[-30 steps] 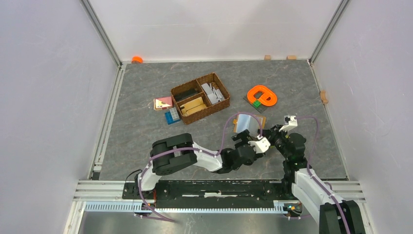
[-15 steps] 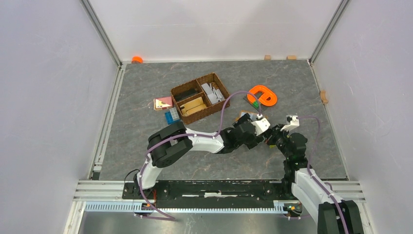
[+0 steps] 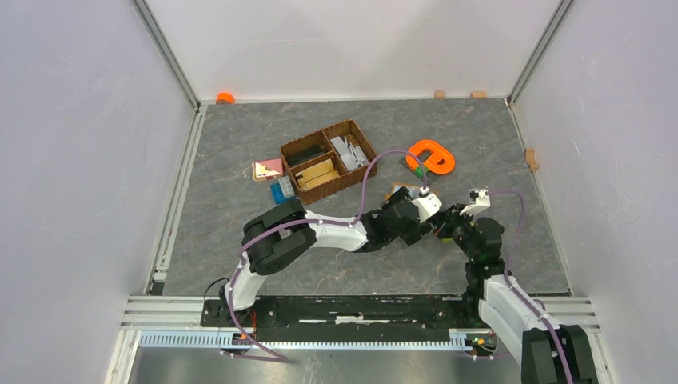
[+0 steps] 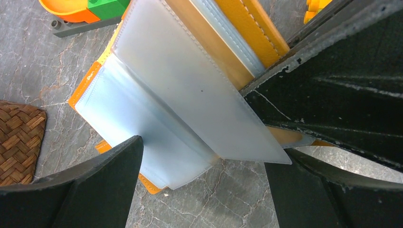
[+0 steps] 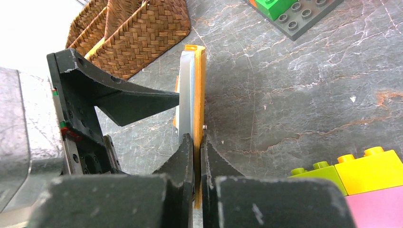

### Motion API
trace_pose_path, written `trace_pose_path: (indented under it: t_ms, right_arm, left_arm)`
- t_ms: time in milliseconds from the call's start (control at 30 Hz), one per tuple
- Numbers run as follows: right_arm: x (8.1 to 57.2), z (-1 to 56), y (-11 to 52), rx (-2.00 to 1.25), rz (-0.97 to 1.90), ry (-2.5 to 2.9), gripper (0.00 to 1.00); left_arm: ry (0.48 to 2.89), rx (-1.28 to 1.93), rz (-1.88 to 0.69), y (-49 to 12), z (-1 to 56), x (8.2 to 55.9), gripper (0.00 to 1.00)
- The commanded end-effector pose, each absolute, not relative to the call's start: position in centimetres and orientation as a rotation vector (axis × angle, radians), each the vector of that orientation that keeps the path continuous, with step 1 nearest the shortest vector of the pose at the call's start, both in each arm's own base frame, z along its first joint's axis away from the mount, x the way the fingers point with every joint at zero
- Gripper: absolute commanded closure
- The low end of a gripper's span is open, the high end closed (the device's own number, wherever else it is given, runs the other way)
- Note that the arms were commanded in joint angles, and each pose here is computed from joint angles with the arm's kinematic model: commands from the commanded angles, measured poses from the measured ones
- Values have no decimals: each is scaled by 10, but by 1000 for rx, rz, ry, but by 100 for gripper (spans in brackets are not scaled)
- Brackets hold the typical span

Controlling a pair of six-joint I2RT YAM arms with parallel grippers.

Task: Take the credit cards out of the card holder
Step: Remove the credit card from the card holder.

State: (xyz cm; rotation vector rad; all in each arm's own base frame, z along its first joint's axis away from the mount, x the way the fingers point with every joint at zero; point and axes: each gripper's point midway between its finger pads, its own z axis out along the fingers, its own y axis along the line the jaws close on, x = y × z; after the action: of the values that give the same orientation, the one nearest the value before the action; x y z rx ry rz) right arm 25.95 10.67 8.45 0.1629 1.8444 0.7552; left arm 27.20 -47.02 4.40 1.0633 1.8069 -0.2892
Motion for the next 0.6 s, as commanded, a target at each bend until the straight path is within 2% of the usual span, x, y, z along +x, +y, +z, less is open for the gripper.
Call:
trace_pose_path:
  t_ms: [0, 567]
  right_arm:
    - [255, 87, 113, 133, 799, 1809, 100]
    - [254, 86, 113, 137, 805, 1813, 100]
  left_arm:
    - [1795, 993, -335, -477, 59, 277, 0]
    - [1813, 911, -297, -469, 60, 287, 0]
